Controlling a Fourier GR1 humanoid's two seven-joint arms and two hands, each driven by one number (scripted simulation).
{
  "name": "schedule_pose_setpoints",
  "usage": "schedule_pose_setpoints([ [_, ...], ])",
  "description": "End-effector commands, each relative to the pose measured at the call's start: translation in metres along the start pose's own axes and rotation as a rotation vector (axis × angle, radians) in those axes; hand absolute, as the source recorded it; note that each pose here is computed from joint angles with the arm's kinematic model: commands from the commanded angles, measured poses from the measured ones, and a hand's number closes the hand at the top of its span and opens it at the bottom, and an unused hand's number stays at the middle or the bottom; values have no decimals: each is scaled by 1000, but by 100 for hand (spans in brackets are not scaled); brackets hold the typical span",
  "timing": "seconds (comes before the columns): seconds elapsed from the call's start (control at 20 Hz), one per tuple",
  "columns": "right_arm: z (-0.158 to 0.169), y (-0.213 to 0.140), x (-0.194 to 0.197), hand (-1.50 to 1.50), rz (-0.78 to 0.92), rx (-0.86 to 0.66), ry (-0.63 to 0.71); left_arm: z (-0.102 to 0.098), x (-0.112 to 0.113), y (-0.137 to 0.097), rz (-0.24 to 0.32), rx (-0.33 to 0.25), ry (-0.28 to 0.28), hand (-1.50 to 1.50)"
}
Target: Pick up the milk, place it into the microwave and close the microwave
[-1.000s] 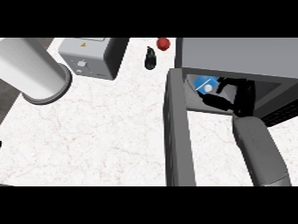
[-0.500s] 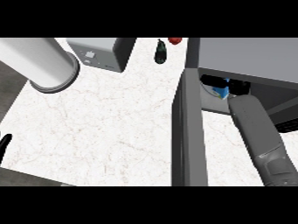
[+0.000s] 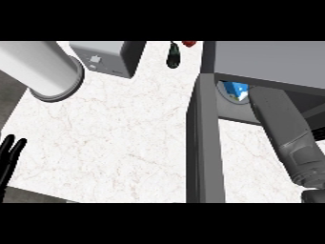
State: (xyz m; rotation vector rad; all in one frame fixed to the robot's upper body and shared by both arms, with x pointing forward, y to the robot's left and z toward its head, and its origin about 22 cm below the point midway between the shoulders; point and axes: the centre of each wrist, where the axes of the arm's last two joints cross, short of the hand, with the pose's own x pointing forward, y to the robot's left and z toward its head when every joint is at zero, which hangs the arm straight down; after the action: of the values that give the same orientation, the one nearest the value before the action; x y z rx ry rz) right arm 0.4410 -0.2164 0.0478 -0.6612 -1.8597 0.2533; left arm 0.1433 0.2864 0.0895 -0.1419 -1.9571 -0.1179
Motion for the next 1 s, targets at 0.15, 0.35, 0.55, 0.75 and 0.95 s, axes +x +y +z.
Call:
schedule_pose_setpoints([
  [0.15, -8, 13, 14, -150, -73, 38, 58, -5, -4, -15, 7, -8, 4, -150],
  [0.35, 0, 13, 3, -150, -63, 29, 56, -7, -4, -15, -6, -7, 7, -150],
  [0.55, -5, -6, -6, -150, -65, 27, 64, -5, -4, -19, -2, -20, 17, -150],
  [0.75, -5, 0, -2, -150, -138, 72, 55, -9, -10, -28, -9, 2, 4, -150],
  [0.95, 2, 0, -10, -150, -179, 97, 55, -14, -12, -32, -3, 1, 9, -150],
])
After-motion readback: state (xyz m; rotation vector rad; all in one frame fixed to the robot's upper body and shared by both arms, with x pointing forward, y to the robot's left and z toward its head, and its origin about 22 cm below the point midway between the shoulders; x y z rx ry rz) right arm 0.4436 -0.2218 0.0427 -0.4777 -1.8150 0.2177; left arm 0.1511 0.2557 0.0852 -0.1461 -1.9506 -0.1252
